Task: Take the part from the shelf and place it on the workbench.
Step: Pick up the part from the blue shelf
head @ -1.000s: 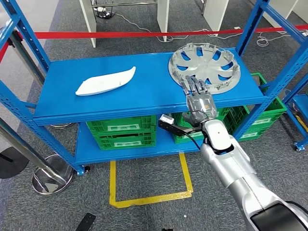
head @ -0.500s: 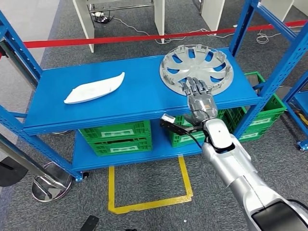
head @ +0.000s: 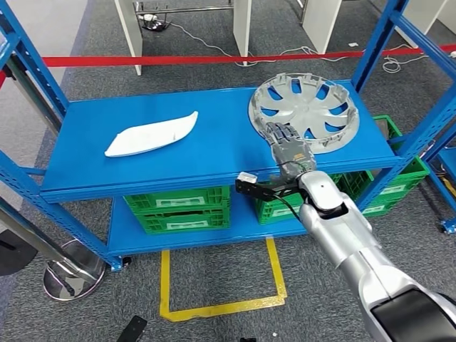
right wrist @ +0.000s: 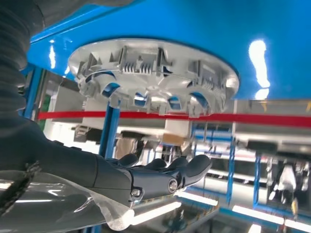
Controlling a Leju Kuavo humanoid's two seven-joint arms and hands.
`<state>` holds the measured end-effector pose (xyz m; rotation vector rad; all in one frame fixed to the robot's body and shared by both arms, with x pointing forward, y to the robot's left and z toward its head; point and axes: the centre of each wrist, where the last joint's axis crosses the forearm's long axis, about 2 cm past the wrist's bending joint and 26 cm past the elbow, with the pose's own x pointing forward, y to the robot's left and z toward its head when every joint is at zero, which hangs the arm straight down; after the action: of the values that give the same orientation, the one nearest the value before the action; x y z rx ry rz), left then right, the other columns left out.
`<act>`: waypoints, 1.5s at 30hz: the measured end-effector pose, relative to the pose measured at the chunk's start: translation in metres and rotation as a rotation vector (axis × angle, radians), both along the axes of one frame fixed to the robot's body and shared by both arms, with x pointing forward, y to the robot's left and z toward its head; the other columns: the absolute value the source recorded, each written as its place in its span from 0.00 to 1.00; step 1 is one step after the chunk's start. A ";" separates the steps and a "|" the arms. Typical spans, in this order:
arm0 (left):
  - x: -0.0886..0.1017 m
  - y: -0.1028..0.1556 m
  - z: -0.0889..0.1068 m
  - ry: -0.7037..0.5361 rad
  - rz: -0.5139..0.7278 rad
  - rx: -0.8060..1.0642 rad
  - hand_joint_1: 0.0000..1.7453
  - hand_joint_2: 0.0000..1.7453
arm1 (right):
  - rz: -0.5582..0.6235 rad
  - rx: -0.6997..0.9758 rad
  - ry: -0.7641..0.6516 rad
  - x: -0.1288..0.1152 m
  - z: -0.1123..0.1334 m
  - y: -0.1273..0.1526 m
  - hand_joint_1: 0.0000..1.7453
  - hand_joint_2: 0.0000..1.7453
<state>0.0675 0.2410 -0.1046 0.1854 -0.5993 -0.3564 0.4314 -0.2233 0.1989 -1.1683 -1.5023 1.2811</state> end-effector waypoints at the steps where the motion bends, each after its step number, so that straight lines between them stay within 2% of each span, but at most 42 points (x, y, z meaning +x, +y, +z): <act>1: 0.000 0.000 0.000 0.000 -0.001 -0.001 0.00 0.00 | 0.004 -0.006 0.009 0.004 0.005 -0.001 0.00 1.00; 5: 0.001 -0.001 0.000 -0.001 -0.003 -0.004 0.00 0.00 | 0.010 -0.029 0.008 0.018 0.026 -0.002 0.00 1.00; 9: 0.001 -0.001 0.000 -0.001 -0.003 -0.005 0.00 0.00 | 0.008 -0.040 0.002 0.024 0.034 -0.003 0.00 1.00; 15: 0.000 -0.002 0.000 0.004 -0.003 -0.008 0.00 0.00 | 0.008 -0.096 0.009 0.027 0.034 -0.002 0.00 1.00; 24: -0.002 -0.005 0.000 0.003 0.006 -0.018 0.00 0.00 | 0.003 -0.188 0.012 0.040 0.051 -0.006 0.00 1.00; 35: -0.010 -0.008 -0.001 0.017 0.033 -0.027 0.00 0.00 | -0.042 -0.329 0.112 0.051 0.057 -0.020 0.00 1.00; 45: -0.014 -0.007 -0.001 0.025 0.039 -0.025 0.00 0.00 | -0.071 -0.363 0.171 0.054 0.055 -0.027 0.00 1.00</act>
<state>0.0531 0.2335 -0.1060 0.1688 -0.5747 -0.3127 0.4856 -0.2500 0.2541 -1.2884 -1.1239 1.6055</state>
